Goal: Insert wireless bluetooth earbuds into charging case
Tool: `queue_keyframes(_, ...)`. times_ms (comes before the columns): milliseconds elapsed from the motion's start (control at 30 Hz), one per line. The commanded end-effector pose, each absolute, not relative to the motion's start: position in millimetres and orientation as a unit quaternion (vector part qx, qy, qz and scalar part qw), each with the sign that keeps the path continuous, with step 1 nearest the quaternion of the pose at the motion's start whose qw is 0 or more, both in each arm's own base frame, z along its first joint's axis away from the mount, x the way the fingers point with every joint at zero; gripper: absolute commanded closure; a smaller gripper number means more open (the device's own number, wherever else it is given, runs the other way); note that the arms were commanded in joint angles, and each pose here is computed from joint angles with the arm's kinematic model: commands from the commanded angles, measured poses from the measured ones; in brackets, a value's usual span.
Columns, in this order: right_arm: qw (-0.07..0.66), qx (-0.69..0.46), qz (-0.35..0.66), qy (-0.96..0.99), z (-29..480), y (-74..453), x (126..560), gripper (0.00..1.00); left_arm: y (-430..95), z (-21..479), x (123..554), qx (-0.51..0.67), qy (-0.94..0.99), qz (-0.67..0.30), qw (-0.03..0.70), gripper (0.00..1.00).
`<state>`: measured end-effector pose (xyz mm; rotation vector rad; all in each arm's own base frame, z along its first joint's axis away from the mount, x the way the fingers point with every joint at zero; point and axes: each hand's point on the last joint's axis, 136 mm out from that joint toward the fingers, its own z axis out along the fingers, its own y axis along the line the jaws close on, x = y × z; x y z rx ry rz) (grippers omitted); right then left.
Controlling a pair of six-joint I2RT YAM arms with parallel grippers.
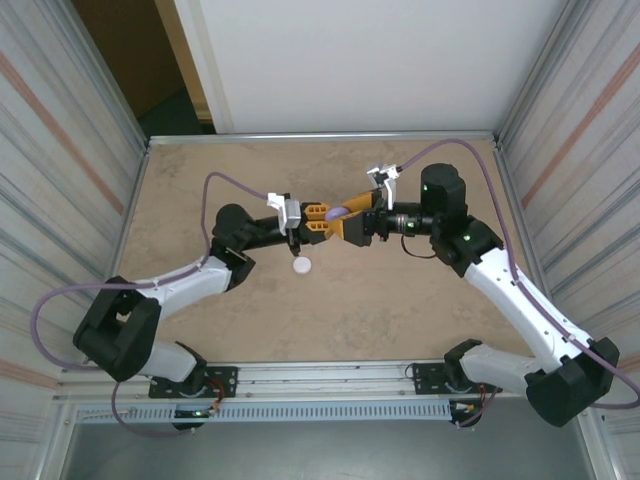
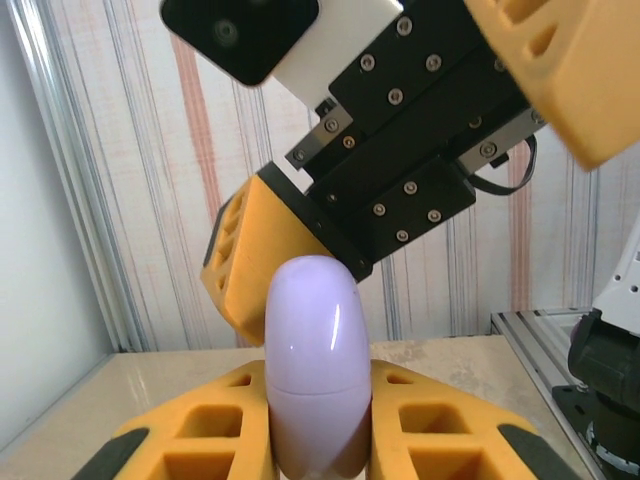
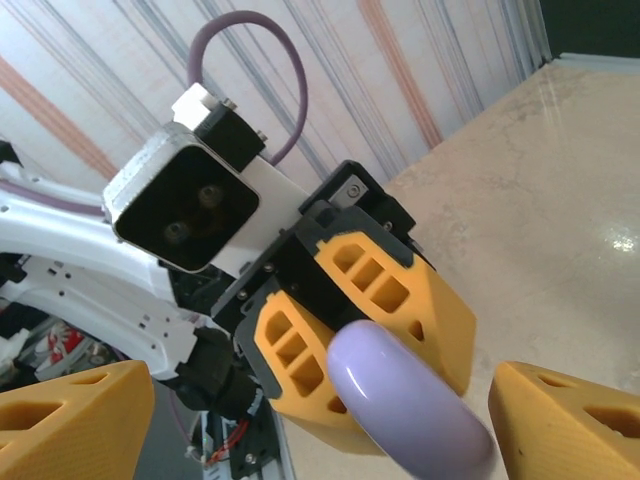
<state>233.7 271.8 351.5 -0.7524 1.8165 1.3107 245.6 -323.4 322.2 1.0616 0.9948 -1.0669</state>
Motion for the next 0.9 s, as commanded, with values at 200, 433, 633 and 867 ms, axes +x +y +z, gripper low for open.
queue_keyframes(200,0.454,-0.234,0.48,0.714,378,237,255,0.13,-310,341,243,0.449,0.43,-0.437,0.65,1.0)
queue_keyframes(433,0.498,-0.183,0.437,0.726,368,208,261,0.12,-304,347,241,0.453,0.445,-0.42,0.649,1.0)
queue_keyframes(633,0.519,-0.155,0.417,0.73,359,187,257,0.1,-297,349,237,0.446,0.461,-0.41,0.648,1.0)
queue_keyframes(867,0.54,-0.123,0.391,0.735,346,167,253,0.06,-287,349,231,0.433,0.486,-0.406,0.641,1.0)
